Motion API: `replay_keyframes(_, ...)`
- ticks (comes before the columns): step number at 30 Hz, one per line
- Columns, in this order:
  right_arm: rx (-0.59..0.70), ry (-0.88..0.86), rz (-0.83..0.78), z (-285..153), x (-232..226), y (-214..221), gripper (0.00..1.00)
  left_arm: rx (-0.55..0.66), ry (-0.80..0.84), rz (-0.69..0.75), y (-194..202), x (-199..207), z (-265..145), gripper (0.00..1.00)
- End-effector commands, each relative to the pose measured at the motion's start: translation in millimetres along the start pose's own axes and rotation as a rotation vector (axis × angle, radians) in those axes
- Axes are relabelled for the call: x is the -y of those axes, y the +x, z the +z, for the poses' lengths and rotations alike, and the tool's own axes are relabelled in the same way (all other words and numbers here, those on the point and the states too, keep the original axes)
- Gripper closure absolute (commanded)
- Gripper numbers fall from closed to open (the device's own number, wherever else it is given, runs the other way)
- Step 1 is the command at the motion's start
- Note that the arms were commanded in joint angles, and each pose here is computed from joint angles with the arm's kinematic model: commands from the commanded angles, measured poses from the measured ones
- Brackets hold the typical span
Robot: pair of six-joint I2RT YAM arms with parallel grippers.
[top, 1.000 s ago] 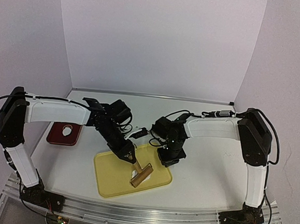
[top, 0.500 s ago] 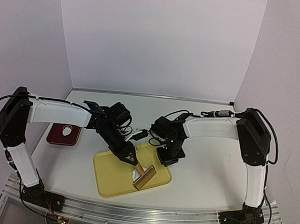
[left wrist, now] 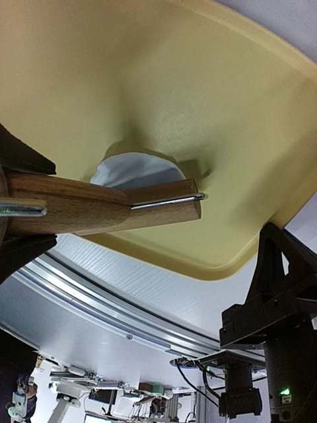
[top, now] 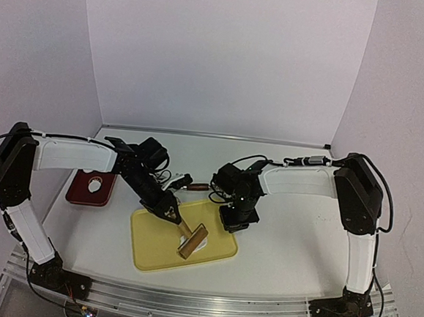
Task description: Roll out the dumpling wrappers from the dough
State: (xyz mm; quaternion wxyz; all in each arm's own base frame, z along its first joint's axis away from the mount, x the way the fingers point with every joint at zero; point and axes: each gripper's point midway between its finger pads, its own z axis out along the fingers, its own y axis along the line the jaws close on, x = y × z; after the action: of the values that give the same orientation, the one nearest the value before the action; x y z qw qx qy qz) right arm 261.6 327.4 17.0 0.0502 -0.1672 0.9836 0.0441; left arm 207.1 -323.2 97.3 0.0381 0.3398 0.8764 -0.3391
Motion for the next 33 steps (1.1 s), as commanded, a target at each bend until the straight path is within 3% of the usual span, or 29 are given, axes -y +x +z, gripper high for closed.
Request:
replay_keyframes(1,0.035,0.029,0.013,-16,3,-8,1.00,-0.155,-0.360,-0.111,52,-87,-5,1.00)
replay_keyframes(33,0.039,0.037,0.033,-19,13,-9,1.00,-0.151,-0.438,-0.182,63,-124,-24,1.00)
